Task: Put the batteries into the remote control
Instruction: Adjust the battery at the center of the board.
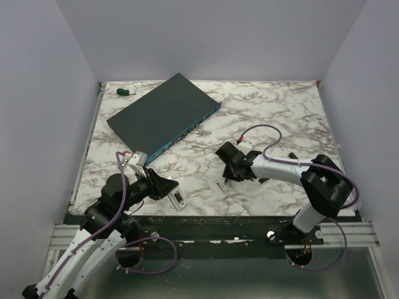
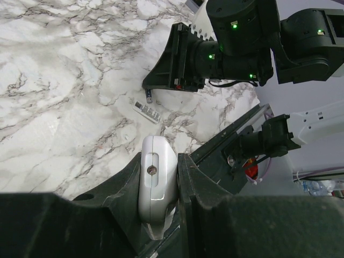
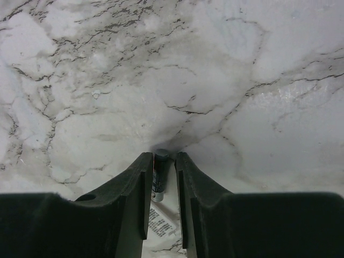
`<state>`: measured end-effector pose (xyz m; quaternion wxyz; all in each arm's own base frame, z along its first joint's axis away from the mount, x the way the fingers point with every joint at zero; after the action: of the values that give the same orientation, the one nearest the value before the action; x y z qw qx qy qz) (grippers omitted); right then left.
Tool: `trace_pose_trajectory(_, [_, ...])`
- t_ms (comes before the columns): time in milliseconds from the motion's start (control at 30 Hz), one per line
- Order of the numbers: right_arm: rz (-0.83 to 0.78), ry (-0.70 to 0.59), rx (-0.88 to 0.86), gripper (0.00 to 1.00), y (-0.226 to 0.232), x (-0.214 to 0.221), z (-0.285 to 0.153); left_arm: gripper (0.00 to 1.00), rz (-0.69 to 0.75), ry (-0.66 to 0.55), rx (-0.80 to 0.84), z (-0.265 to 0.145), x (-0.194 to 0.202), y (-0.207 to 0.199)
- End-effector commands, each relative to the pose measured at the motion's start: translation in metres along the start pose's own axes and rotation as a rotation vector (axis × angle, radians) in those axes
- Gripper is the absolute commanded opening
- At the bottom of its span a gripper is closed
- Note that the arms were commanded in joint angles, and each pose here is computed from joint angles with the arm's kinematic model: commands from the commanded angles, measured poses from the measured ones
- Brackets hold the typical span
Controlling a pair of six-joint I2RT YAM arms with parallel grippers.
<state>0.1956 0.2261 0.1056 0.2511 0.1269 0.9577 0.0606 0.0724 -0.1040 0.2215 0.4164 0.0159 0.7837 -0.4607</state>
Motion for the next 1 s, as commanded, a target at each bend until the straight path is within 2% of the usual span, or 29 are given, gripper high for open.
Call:
trace_pose_trajectory(0, [-0.134, 0.055, 0.180, 0.30, -0.024, 0.015, 0.005, 0.00, 0.010, -0.031, 0.026, -0.003, -0.006, -0.006])
trace_pose_trajectory(467, [-0.171, 0.092, 0.169, 0.21, -0.010, 0.023, 0.005, 0.00, 0.015, -0.036, 0.026, -0.005, -0.007, -0.007])
trace_pose_trajectory(733, [-0.147, 0.053, 0.135, 0.04, -0.011, 0.019, -0.006, 0.00, 0.013, -0.035, 0.035, -0.005, -0.008, -0.009])
trace_pose_trajectory(833, [-0.118, -0.006, 0.065, 0.01, -0.008, 0.010, -0.019, 0.00, 0.012, -0.039, 0.035, -0.005, -0.009, -0.010])
trace_pose_trajectory(967, [-0.063, -0.122, -0.147, 0.01, -0.001, -0.007, -0.051, 0.00, 0.014, -0.047, 0.037, -0.006, -0.012, -0.012])
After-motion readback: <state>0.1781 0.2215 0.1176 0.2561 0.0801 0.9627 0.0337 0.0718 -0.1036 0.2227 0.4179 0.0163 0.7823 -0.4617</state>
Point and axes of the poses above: each gripper's point midway between its finger pads, its own z axis out along the fingers, its own y axis along the line the jaws close on, x = y × z, the point moved 10 cm from there along -z, back along the fingers, and after that the axes turned 2 degrees about -z, right-handed, at the moved point
